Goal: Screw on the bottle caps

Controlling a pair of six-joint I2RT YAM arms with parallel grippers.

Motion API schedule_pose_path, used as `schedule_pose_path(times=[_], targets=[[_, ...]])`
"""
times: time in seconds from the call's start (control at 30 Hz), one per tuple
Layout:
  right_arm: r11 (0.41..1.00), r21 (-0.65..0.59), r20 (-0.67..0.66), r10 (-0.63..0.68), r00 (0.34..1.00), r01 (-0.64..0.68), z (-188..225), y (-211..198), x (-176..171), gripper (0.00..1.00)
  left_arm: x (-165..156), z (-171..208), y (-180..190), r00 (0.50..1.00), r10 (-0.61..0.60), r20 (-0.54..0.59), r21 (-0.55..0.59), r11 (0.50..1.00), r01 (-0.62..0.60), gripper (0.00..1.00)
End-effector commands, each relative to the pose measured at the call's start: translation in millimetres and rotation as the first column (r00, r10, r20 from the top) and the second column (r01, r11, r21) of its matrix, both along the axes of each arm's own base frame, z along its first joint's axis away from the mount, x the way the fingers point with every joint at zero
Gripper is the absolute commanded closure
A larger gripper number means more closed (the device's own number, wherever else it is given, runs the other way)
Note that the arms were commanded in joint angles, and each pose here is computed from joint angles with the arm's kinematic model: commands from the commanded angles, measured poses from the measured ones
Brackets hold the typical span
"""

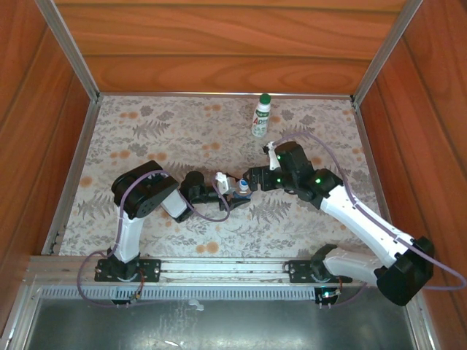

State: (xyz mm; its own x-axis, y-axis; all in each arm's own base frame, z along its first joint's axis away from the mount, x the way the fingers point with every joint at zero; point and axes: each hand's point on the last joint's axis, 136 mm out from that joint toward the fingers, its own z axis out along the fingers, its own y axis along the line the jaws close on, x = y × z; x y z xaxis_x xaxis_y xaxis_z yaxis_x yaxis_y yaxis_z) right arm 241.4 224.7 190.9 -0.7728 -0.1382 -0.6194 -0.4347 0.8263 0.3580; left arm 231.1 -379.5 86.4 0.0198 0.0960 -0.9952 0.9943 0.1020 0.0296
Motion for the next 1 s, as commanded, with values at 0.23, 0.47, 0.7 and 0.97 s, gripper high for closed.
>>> schedule_pose_path(times=[0.23, 0.47, 0.7, 0.97], targets=[[0.987, 0.148, -0.05, 0.064, 0.997, -0.056, -1.6, 25.5, -0.3, 0.42, 0.9, -8.9, 1.7, 0.999, -0.006, -0.041, 0.015, 1.0, 0.006, 0.35], [0.986, 0.151, -0.072, 0.075, 0.995, -0.064, -8.9, 32.7, 4.3, 0.65, 0.6, -8.7, 1.9, 0.999, -0.005, -0.04, 0.015, 1.0, 0.006, 0.35], [0.984, 0.154, -0.123, 0.111, 0.986, -0.092, -16.2, 34.7, -5.7, 0.79, 4.2, -8.3, 2.7, 0.999, 0.004, -0.053, 0.012, 1.0, -0.004, 0.35], [0.973, 0.2, -0.232, 0.158, 0.96, -0.112, -28.1, 30.5, -39.1, 0.83, 7.6, -9.2, 2.9, 0.998, 0.019, -0.056, 0.013, 1.0, -0.019, 0.35]])
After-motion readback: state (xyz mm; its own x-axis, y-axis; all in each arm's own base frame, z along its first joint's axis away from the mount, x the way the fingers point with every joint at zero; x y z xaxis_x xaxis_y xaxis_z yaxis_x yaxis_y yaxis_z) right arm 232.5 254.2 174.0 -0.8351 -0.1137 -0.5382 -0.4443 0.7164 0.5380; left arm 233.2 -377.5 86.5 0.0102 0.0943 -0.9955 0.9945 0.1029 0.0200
